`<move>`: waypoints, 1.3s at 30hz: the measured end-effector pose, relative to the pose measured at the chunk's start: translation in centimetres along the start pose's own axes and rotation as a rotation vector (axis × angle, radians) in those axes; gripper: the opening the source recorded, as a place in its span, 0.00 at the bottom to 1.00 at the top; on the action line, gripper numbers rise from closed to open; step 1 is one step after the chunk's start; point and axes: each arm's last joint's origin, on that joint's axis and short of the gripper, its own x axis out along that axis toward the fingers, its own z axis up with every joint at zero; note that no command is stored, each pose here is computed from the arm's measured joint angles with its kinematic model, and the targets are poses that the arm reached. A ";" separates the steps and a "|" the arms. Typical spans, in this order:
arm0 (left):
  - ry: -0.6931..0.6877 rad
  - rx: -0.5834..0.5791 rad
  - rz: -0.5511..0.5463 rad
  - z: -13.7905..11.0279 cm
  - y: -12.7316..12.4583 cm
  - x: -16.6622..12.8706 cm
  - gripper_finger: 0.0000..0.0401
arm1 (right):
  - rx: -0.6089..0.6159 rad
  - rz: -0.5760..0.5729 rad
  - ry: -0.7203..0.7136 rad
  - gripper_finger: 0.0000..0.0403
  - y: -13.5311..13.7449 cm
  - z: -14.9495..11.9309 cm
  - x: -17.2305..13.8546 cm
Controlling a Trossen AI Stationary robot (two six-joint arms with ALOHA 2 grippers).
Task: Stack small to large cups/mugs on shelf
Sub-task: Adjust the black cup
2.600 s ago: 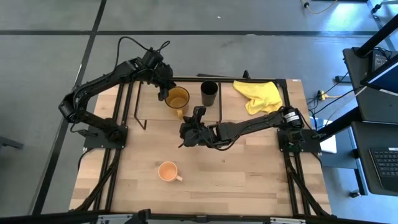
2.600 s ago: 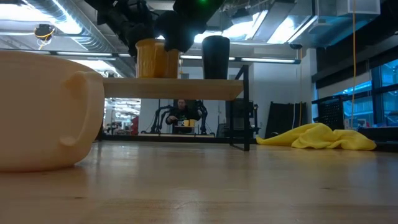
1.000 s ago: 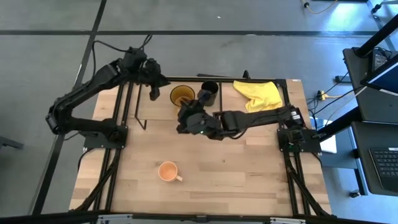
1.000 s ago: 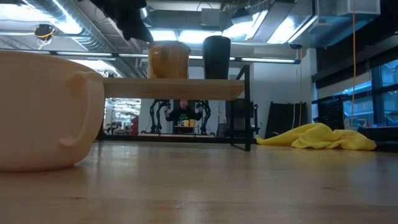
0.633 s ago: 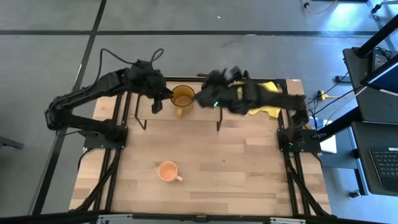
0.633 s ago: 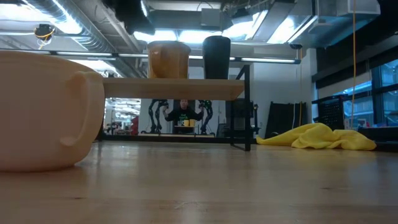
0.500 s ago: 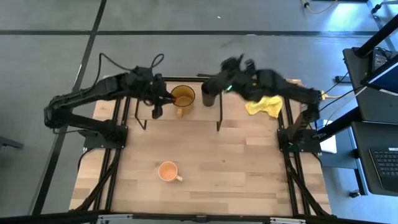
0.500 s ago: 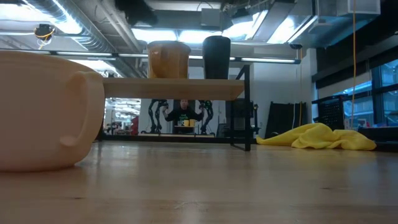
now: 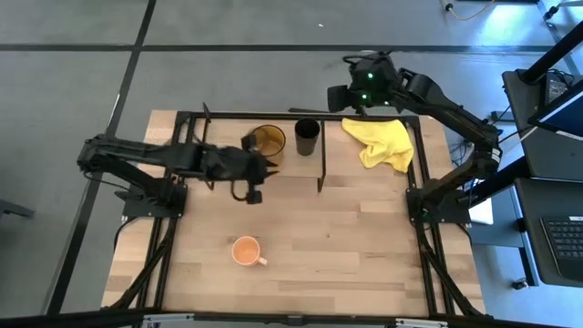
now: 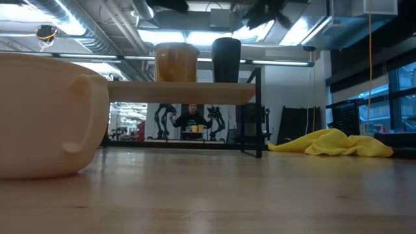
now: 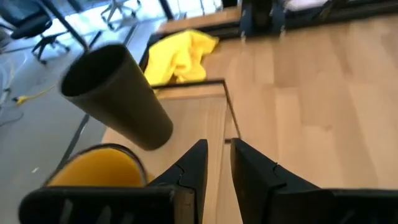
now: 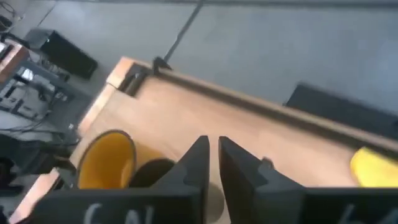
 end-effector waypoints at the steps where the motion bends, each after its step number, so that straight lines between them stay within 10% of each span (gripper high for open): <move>1: 0.018 0.012 0.013 -0.1 -0.5 0.6 0.16 | 0.023 0.007 0.021 0.08 -0.5 -0.2 0.6; 20: 0.135 0.142 0.162 1.7 -3.4 8.6 0.10 | 0.184 0.118 0.188 0.01 -6.8 -3.5 8.0; 39: 0.145 0.106 0.157 1.7 -3.4 9.0 0.10 | 0.190 0.255 0.232 0.01 -7.3 -5.5 12.1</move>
